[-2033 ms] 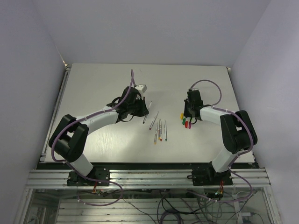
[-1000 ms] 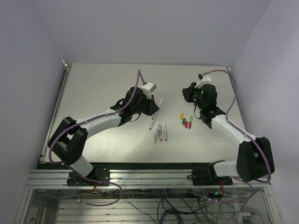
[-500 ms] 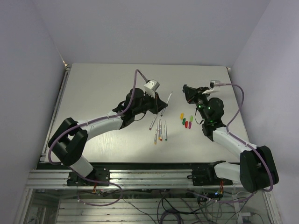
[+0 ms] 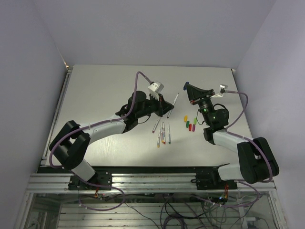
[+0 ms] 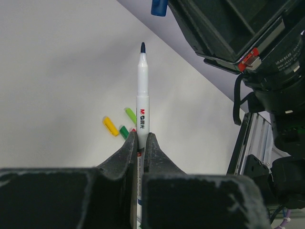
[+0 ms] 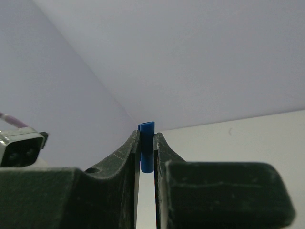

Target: Insert the pens into the pen caps

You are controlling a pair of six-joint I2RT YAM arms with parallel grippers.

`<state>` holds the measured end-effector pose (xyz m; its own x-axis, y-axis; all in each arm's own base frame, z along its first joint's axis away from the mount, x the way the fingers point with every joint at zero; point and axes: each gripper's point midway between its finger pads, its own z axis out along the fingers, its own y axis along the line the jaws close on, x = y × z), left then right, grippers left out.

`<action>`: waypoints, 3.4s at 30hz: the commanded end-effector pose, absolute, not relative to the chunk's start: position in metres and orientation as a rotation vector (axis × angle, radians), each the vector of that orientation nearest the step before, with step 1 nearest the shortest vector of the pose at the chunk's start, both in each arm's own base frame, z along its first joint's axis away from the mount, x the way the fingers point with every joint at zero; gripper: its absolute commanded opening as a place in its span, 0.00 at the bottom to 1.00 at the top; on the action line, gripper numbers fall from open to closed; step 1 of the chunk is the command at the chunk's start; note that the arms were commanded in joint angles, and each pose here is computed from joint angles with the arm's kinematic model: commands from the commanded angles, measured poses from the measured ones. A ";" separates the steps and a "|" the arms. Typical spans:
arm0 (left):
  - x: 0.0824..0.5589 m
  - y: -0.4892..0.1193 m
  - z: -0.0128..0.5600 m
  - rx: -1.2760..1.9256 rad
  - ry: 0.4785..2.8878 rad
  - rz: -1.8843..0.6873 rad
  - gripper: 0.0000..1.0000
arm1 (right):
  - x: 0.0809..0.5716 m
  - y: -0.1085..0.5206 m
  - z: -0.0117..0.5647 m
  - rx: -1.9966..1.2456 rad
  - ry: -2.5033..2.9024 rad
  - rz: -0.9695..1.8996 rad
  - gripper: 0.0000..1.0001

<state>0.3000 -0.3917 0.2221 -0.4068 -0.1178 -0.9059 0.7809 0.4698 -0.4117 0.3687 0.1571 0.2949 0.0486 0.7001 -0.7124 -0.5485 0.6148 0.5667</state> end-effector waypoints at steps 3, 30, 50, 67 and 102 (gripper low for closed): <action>0.287 -0.399 0.243 0.600 1.616 -1.191 0.07 | 0.348 0.168 0.320 0.081 1.041 1.087 0.00; 0.289 -0.401 0.252 0.593 1.584 -1.194 0.07 | 0.350 0.180 0.305 0.060 1.089 1.148 0.00; 0.302 -0.397 0.277 0.510 1.483 -1.172 0.07 | 0.337 0.201 0.282 0.018 1.168 1.313 0.00; 0.296 -0.384 0.360 0.472 1.200 -1.177 0.07 | 0.315 0.221 0.274 -0.122 1.207 1.444 0.02; 0.283 -0.344 0.462 0.387 0.883 -1.098 0.07 | 0.320 0.238 0.246 -0.193 1.422 1.229 0.00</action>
